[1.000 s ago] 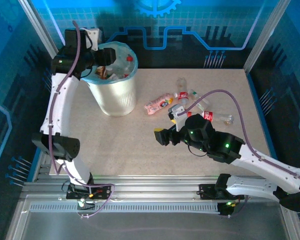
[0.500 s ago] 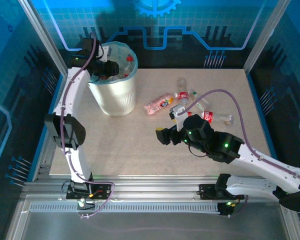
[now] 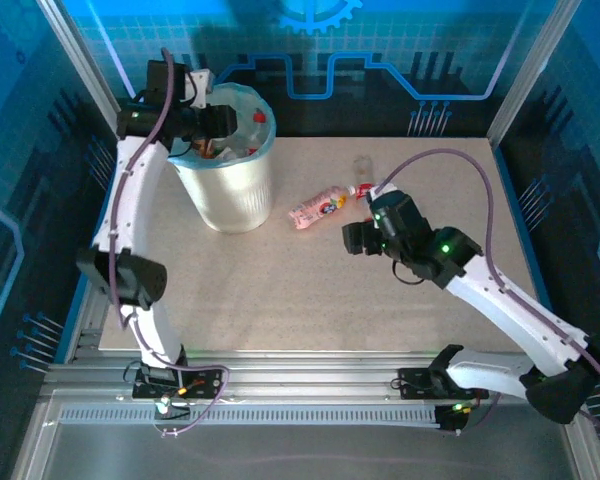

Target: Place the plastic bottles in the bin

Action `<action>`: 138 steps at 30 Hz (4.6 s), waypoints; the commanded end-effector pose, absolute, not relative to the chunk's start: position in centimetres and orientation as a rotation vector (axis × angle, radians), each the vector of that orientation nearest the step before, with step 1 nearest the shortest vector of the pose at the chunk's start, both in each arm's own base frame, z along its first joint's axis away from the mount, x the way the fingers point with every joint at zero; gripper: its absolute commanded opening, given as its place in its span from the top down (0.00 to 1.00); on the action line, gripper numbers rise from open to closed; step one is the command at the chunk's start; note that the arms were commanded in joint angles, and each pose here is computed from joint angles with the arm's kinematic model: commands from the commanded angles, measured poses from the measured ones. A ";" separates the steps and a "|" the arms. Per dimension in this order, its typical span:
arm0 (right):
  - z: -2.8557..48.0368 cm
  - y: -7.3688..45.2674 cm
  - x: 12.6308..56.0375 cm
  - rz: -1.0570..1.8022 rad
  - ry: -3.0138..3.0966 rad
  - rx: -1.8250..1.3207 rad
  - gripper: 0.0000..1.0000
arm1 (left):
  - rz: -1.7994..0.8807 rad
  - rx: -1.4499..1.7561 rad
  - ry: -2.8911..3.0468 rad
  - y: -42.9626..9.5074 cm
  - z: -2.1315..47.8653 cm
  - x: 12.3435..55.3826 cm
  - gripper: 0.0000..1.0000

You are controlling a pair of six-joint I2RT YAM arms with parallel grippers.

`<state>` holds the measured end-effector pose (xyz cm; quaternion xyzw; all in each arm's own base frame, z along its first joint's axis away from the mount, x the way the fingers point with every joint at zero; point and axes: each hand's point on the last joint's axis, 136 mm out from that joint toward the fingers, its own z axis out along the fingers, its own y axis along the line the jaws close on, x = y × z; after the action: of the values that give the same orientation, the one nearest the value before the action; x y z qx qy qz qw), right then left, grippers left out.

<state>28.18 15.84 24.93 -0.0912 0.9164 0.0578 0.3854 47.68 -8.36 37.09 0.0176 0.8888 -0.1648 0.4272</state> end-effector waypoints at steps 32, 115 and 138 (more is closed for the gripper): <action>7.4 1.4 36.5 0.353 2.922 -0.035 0.00 | -0.749 0.941 1.928 -31.3 31.6 27.1 0.30; 28.6 26.4 19.9 0.932 2.002 -0.832 0.41 | -1.437 0.820 1.961 -33.0 36.0 24.4 0.46; 28.4 26.8 20.5 0.917 1.988 -0.805 0.35 | -1.281 0.780 1.958 -31.9 35.9 25.6 0.75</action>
<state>20.24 26.08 26.62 -0.3109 0.8022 0.3538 0.3670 25.88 -32.27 34.63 0.2930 0.7563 -0.4951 0.3116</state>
